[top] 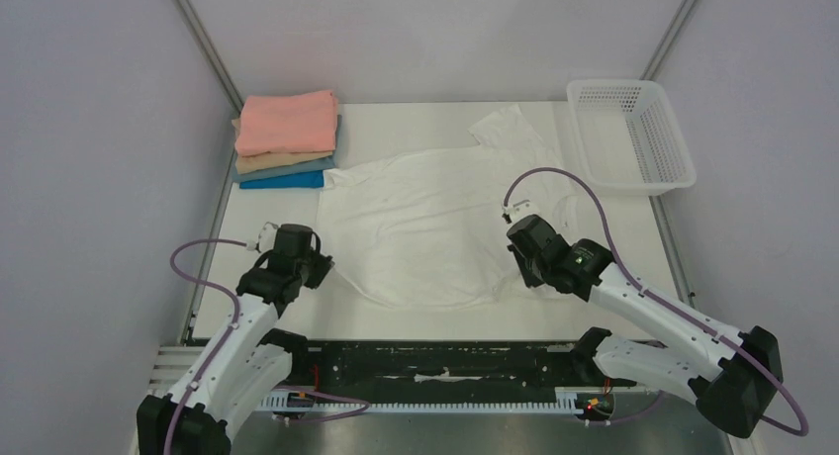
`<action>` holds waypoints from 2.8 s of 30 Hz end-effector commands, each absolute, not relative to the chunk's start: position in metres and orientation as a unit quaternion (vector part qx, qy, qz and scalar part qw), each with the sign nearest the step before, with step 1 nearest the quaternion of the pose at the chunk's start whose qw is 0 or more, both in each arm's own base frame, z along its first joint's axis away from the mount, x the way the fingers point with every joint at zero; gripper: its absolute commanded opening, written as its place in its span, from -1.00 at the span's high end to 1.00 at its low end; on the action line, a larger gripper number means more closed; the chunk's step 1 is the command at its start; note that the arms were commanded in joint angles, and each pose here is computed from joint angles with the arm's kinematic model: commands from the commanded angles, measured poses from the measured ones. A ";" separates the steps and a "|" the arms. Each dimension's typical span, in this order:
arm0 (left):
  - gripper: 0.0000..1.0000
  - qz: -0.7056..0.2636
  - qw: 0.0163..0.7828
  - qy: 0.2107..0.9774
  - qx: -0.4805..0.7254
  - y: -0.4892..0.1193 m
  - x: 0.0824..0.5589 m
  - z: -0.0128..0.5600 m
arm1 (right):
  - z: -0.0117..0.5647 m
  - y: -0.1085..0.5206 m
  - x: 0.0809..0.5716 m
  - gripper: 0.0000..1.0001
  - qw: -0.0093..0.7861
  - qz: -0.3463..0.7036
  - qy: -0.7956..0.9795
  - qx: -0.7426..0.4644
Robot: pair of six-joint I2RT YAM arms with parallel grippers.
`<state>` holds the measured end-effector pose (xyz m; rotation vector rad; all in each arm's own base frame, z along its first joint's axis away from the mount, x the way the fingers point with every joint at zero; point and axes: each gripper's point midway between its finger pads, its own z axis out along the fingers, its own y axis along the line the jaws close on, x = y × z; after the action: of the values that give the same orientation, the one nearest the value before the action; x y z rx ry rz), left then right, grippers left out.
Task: Fold and stack the t-shirts
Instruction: Grab the side of the flattened tshirt closest away from the robot with both arms, then fold the flattened tshirt in 1/3 of the way
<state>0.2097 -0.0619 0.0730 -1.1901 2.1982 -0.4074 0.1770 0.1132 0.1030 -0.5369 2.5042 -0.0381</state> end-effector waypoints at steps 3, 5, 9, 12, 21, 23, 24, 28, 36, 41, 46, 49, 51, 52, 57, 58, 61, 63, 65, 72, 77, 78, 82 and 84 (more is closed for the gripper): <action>0.95 -0.151 0.388 0.795 -0.441 -0.053 0.264 0.118 | 0.144 0.113 0.241 1.00 0.383 -0.035 0.910 -0.153; 0.96 -0.141 0.395 0.791 -0.446 -0.047 0.270 0.119 | 0.148 0.111 0.249 1.00 0.388 -0.041 0.908 -0.150; 0.95 -0.128 0.410 0.779 -0.457 -0.033 0.281 0.126 | 0.164 0.100 0.267 1.00 0.415 -0.065 0.898 -0.135; 0.95 -0.132 0.413 0.776 -0.458 -0.030 0.288 0.126 | 0.176 0.101 0.279 1.00 0.439 -0.066 0.885 -0.142; 0.96 -0.142 0.401 0.782 -0.455 -0.034 0.308 0.113 | 0.185 0.112 0.323 1.00 0.458 -0.088 0.860 -0.207; 0.96 -0.138 0.404 0.779 -0.459 -0.031 0.312 0.113 | 0.184 0.115 0.332 1.00 0.451 -0.086 0.862 -0.214; 0.96 -0.136 0.405 0.779 -0.460 -0.030 0.313 0.113 | 0.183 0.115 0.336 1.00 0.447 -0.090 0.863 -0.218; 0.95 -0.126 0.410 0.778 -0.459 -0.025 0.321 0.111 | 0.177 0.112 0.351 1.00 0.433 -0.104 0.868 -0.221; 0.96 -0.114 0.393 0.787 -0.462 -0.020 0.336 0.091 | 0.155 0.108 0.381 1.00 0.412 -0.112 0.880 -0.209; 0.90 -0.097 0.370 0.797 -0.467 -0.016 0.341 0.075 | 0.130 0.111 0.411 0.95 0.389 -0.121 0.889 -0.210; -0.39 -0.047 0.369 0.805 -0.462 0.002 0.343 0.083 | 0.107 0.111 0.460 0.60 0.357 -0.144 0.898 -0.215; -0.57 -0.034 0.379 0.809 -0.449 0.007 0.345 0.103 | 0.121 0.097 0.497 -0.33 0.368 -0.200 0.887 -0.196; -0.59 -0.048 0.384 0.814 -0.433 0.001 0.347 0.116 | 0.138 0.088 0.513 -0.51 0.379 -0.233 0.878 -0.176; -0.60 -0.059 0.385 0.816 -0.426 -0.003 0.347 0.121 | 0.144 0.087 0.515 -0.58 0.380 -0.236 0.878 -0.172; -0.63 -0.152 0.370 0.839 -0.370 -0.042 0.348 0.127 | 0.156 0.092 0.469 -0.96 0.413 -0.160 0.884 -0.145; -0.63 -0.174 0.360 0.844 -0.356 -0.054 0.347 0.123 | 0.160 0.096 0.455 -0.96 0.427 -0.131 0.885 -0.134; -0.64 -0.223 0.334 0.857 -0.323 -0.087 0.350 0.106 | 0.132 0.124 0.402 -0.96 0.432 0.004 0.892 -0.132; -0.64 -0.248 0.311 0.866 -0.302 -0.106 0.352 0.092 | 0.113 0.153 0.375 -0.96 0.441 0.112 0.881 -0.132; -0.65 -0.266 0.286 0.873 -0.291 -0.120 0.356 0.078 | 0.099 0.172 0.359 -0.96 0.440 0.175 0.870 -0.139; -0.67 -0.258 0.209 0.898 -0.290 -0.135 0.344 0.023 | 0.048 0.178 0.346 -0.96 0.383 0.198 0.896 -0.102; -0.68 -0.238 0.181 0.905 -0.304 -0.127 0.306 0.004 | 0.015 0.157 0.295 -0.96 0.338 0.189 0.920 -0.069; -0.68 -0.238 0.181 0.903 -0.307 -0.126 0.299 0.006 | 0.010 0.152 0.283 -0.96 0.333 0.186 0.922 -0.065; -0.69 -0.228 0.182 0.904 -0.313 -0.118 0.264 0.007 | 0.000 0.130 0.237 -0.96 0.315 0.176 0.932 -0.027; -0.69 -0.219 0.177 0.906 -0.317 -0.114 0.244 0.007 | -0.006 0.127 0.212 -0.96 0.301 0.184 0.935 -0.025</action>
<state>0.3096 -0.1280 0.0392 -0.8027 2.3998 -0.7567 0.2727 0.1439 0.0278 -0.1653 2.3110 0.4861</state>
